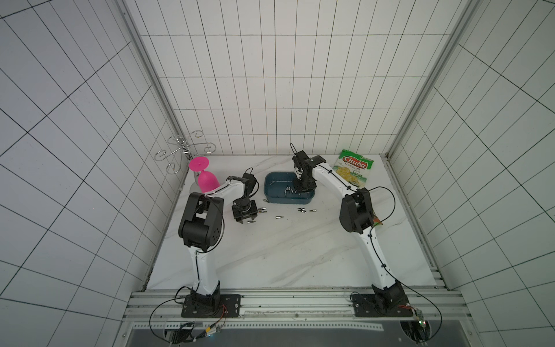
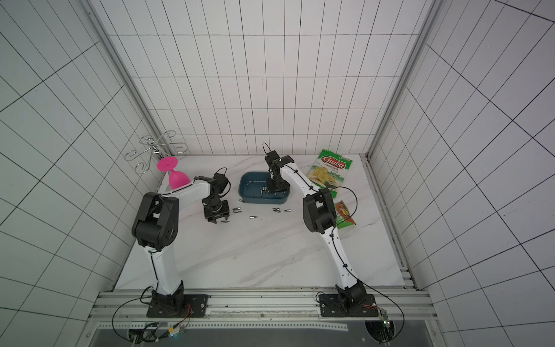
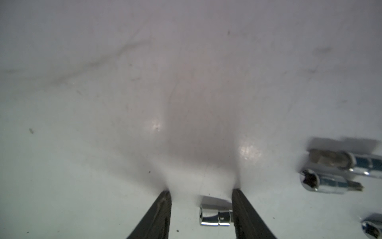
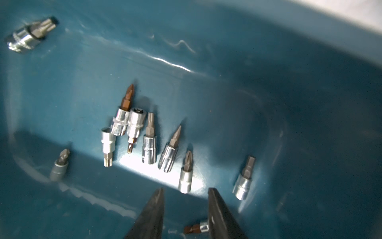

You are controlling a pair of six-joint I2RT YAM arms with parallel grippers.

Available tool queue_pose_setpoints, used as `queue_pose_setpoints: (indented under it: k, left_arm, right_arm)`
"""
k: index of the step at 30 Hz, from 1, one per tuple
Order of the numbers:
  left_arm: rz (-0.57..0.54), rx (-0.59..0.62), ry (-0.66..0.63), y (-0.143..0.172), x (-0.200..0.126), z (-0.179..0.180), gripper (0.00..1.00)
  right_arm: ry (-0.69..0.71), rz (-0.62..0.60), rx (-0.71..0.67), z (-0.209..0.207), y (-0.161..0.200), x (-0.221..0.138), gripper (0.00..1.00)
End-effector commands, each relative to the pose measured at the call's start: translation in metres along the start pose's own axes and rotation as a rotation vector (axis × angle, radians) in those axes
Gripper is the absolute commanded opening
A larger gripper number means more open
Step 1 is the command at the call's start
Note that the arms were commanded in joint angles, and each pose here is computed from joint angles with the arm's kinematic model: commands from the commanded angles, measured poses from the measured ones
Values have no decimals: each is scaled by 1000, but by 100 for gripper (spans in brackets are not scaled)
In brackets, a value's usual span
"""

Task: Put the bit on the desktop into the storage box
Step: Place the screwdriver bit in the storage box, then pick up the screwdriver bit from the center of the board.

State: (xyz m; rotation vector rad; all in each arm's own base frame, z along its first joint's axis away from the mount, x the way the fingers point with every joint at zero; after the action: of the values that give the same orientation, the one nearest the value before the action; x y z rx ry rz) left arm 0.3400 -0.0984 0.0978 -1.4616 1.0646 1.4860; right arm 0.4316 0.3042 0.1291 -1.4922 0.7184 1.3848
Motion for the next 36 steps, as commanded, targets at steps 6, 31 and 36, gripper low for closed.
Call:
queue_pose_setpoints:
  k: [6,31,36]
  left_arm:
    - [0,7,10,16,-5,-6,51]
    - [-3,12,2,7,2,-6,40]
    - [-6,5,15,2,1,-3,37]
  right_arm:
    - [-3,-78,13,-3,-7,-44,47]
    - [37,-146,-7,-10,12,-97,48]
    - [46,-164,-4,-11,16,-110,49]
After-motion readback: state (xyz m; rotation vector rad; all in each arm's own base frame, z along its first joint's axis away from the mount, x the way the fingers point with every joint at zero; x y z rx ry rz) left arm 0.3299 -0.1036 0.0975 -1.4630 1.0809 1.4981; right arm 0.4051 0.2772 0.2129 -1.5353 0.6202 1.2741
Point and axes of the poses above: each gripper's point midway between its finger pads, its own x axis out along the fingers, its own z axis along the line the jaws close on, y = z × x, the point moved 8 cm from there along -x, back along the fingers, and after that the axes turned 2 degrees about -x, right-handed, at the moved point
